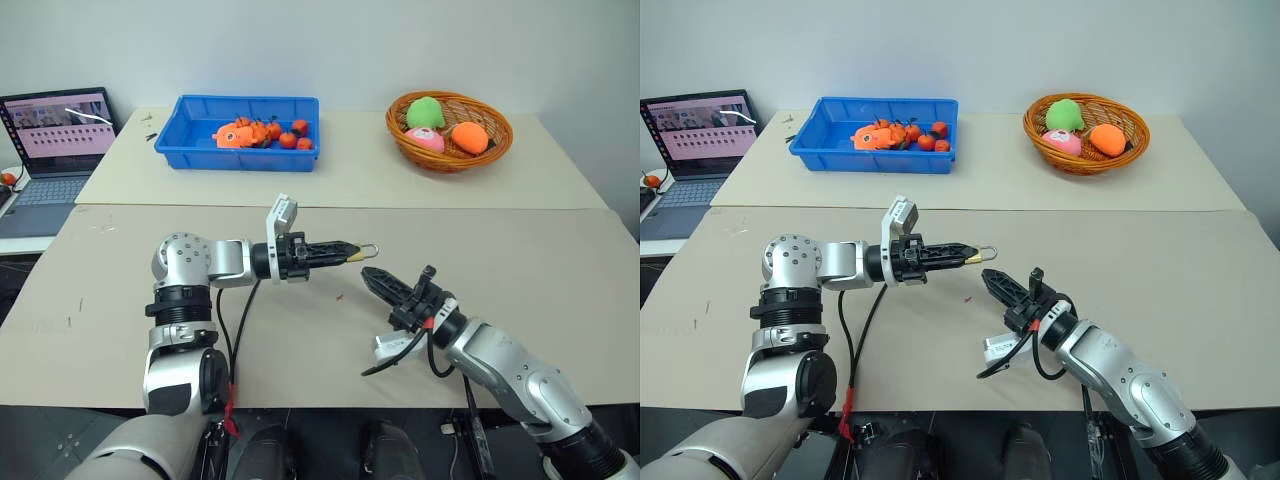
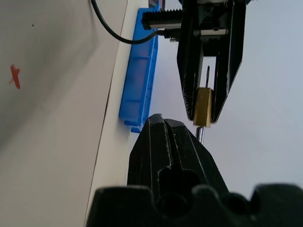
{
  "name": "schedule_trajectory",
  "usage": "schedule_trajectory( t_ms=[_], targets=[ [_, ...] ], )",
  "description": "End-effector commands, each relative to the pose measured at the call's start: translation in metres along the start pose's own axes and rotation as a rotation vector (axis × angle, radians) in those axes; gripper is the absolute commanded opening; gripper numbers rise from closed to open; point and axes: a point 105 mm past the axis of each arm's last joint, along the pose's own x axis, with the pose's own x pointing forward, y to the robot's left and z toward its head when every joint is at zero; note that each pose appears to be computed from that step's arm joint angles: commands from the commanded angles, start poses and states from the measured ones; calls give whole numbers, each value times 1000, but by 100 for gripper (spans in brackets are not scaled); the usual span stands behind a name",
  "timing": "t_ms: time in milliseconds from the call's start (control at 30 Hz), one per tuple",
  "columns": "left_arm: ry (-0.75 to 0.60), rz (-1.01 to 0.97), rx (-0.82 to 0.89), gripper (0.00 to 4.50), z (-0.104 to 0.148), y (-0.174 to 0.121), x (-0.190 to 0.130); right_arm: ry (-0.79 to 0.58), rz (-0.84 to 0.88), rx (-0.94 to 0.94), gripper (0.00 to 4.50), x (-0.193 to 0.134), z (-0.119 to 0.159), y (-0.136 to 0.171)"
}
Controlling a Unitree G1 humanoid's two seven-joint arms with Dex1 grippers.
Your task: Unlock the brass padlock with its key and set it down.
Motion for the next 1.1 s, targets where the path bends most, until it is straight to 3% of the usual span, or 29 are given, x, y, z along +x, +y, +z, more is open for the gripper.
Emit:
schedule_trajectory(
  t_ms=[33, 500, 1100],
  targets=[
    [1, -38, 36, 3, 3, -12, 2, 7, -43, -22, 4, 0, -9, -14],
    [-1, -36, 40, 3, 4, -13, 1, 59, 10, -70, 4, -12, -37, -3],
    [2, -37, 36, 3, 3, -12, 2, 36, -50, -31, 4, -3, -26, -28]
  ],
)
